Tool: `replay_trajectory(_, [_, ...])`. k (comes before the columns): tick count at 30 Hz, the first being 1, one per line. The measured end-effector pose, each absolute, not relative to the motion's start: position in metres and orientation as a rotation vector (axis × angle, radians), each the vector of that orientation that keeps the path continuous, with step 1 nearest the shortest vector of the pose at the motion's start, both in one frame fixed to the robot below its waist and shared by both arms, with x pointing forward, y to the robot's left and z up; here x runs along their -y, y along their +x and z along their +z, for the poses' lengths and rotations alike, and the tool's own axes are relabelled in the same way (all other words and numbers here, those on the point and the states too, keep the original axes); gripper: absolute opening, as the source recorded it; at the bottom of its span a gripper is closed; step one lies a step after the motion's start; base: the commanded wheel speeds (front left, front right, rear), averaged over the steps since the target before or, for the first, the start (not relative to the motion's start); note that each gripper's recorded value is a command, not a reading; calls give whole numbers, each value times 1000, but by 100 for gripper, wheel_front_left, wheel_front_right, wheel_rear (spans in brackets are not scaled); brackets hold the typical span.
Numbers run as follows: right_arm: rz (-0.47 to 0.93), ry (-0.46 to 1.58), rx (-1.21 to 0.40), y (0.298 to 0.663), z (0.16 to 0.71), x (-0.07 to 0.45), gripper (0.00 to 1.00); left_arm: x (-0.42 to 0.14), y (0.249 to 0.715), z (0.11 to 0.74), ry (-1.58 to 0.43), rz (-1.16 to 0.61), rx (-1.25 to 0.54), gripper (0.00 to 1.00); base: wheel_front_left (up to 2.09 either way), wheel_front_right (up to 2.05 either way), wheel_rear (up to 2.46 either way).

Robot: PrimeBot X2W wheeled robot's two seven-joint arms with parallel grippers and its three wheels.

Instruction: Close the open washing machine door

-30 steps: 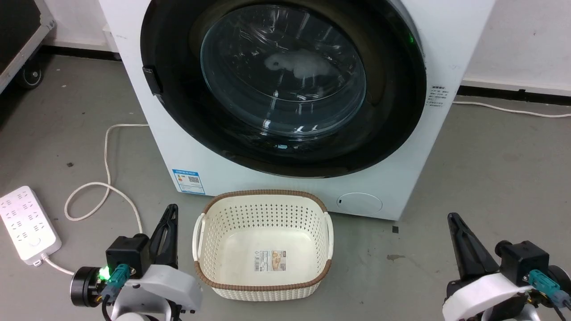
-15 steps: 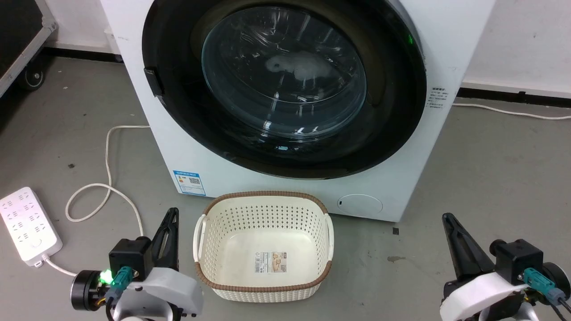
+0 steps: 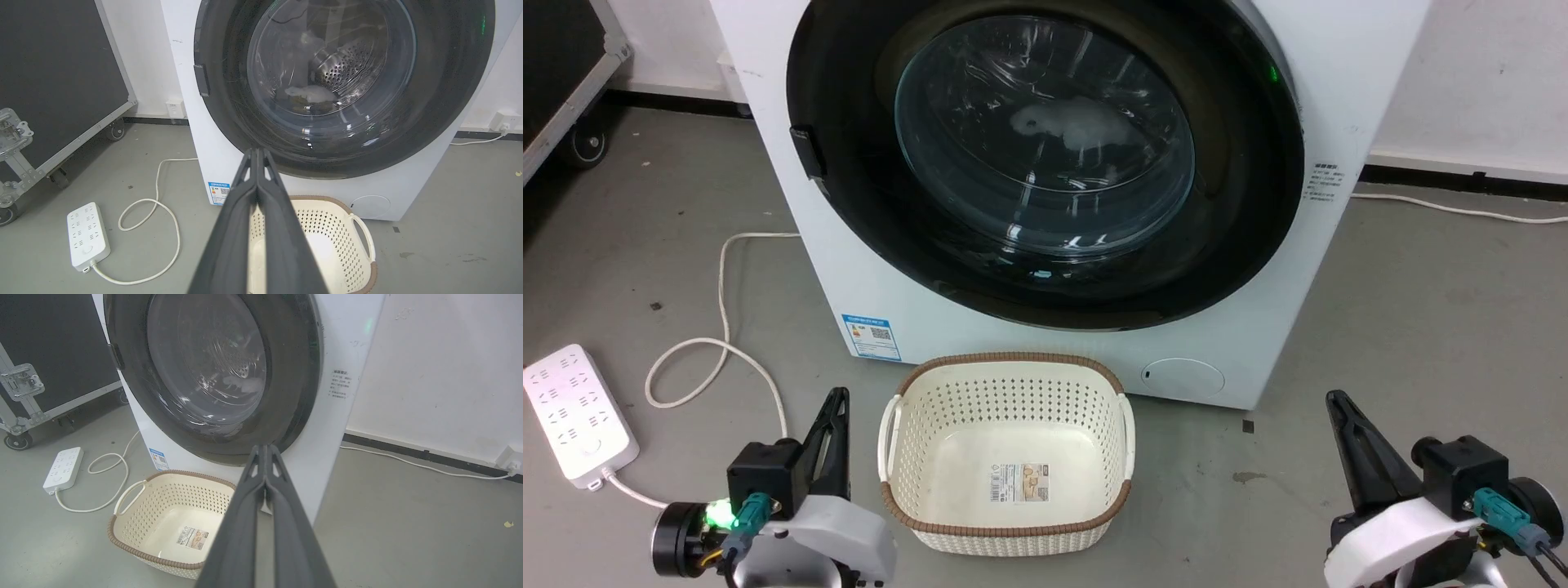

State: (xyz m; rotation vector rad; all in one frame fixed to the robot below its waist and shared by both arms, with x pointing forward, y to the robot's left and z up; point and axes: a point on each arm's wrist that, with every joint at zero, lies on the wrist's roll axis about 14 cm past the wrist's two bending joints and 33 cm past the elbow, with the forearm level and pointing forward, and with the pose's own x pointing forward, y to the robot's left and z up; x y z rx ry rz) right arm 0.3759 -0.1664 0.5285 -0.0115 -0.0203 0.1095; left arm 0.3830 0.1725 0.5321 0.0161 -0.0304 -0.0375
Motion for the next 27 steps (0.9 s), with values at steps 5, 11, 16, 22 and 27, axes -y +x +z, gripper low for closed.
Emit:
replay_trajectory(5, [115, -20, 17, 376, 529, 165, 0, -174, 382, 533, 23, -29, 31, 0, 0, 0, 0])
replay_trajectory(11, [120, -29, 14, 376, 529, 163, 0, -175, 380, 533, 31, -19, 28, 0, 0, 0, 0])
replay_trajectory(16, [124, -32, 17, 376, 531, 161, 0, -177, 378, 531, 38, -12, 18, 0, 0, 0, 0])
replay_trajectory(22, [130, -40, 13, 376, 532, 159, 0, -176, 377, 532, 43, -4, 14, 0, 0, 0, 0])
replay_trajectory(27, [132, -41, 11, 375, 532, 159, 0, -177, 376, 531, 49, 0, 9, 0, 0, 0, 0])
